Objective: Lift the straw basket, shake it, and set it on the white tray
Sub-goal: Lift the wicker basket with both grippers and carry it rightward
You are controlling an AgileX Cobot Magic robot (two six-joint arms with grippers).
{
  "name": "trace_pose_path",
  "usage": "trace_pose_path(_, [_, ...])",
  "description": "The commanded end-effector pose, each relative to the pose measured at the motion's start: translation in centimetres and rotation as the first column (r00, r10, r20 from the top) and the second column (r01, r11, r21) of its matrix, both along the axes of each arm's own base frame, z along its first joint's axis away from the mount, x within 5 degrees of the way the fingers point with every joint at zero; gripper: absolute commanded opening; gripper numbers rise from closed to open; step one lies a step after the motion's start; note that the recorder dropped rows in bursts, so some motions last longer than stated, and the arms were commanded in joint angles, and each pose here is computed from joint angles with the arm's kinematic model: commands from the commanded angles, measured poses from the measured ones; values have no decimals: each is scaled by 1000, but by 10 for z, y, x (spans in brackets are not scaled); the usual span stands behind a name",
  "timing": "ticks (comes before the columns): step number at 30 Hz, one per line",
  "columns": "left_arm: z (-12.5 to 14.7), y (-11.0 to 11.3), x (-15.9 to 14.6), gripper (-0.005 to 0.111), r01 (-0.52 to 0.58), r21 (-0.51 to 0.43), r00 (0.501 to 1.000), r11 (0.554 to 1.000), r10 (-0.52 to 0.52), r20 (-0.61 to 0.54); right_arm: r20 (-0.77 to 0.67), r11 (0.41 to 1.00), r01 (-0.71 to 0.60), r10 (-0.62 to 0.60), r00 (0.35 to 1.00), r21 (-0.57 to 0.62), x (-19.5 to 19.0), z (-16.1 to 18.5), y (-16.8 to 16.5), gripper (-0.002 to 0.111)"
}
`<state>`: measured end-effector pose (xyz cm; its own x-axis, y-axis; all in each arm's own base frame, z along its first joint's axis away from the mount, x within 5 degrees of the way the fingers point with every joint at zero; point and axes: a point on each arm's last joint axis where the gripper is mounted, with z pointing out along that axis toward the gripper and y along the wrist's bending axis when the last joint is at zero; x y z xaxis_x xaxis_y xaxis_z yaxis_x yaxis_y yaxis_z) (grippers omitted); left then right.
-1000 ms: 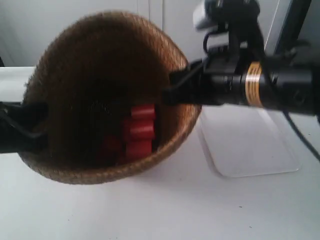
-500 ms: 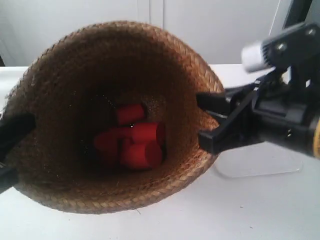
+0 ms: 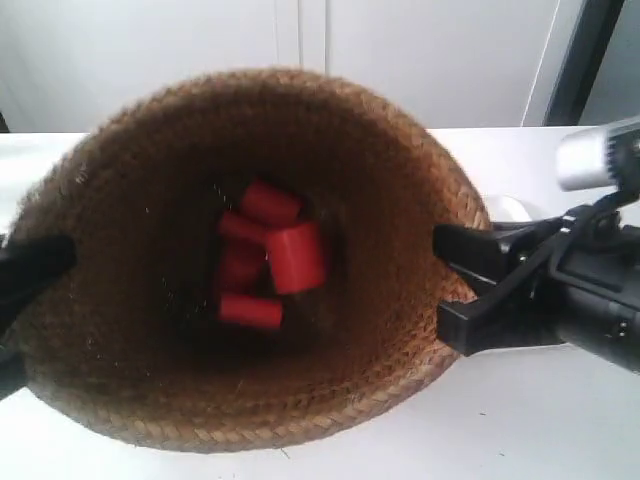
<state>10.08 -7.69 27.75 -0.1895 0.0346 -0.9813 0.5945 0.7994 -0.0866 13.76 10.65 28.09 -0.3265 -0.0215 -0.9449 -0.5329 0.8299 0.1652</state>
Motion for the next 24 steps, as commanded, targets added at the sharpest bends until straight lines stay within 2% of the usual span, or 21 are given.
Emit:
trace_pose_path(1, [50,1,-6,0,45,-7,989,999,-44,144,203,999,-28,20,979,40,-4,55,-3,0])
trace_pose_path(2, [51,0,-8,0,60,-1,989,998,-59,135,216,998,-32,19,976,56,-8,58,-5,0])
trace_pose_path(3, [39,0,-7,0,56,-4,994,998,-55,93,173,999,-2,-3,985,32,-5,42,-5,0])
trace_pose_path(4, [16,0,-2,0,16,-2,999,1000,-16,47,76,997,81,-79,994,-19,4,9,-5,0])
trace_pose_path(5, [6,1,2,0,-21,-3,999,1000,21,42,41,989,131,-128,991,-72,9,-7,-6,0])
trace_pose_path(7, [-3,1,9,0,-60,3,998,998,59,35,32,977,172,-170,985,-124,17,-16,-4,0])
trace_pose_path(9, [17,-3,9,0,-27,1,997,1000,27,71,86,990,100,-91,992,-101,16,6,6,0])
trace_pose_path(12, [58,-7,3,0,51,8,991,999,-52,127,219,999,-37,35,975,6,0,58,12,0])
trace_pose_path(14, [57,-8,2,0,68,25,991,997,-71,112,242,999,-40,31,970,34,-6,64,8,0])
trace_pose_path(16, [28,-9,9,0,27,25,999,999,-28,42,154,1000,4,-2,988,-10,-1,34,10,0])
trace_pose_path(18, [-5,-7,19,0,-58,38,998,998,58,-3,72,988,99,-91,993,-118,11,-4,10,0])
trace_pose_path(19, [-10,-8,23,0,-73,47,997,996,74,-12,65,981,127,-119,991,-144,16,-10,11,0])
trace_pose_path(21, [3,-12,25,0,-51,56,999,997,50,23,87,981,119,-107,990,-152,20,-2,16,0])
trace_pose_path(24, [49,-16,18,0,34,49,995,998,-38,92,210,997,5,10,978,-71,11,47,21,0])
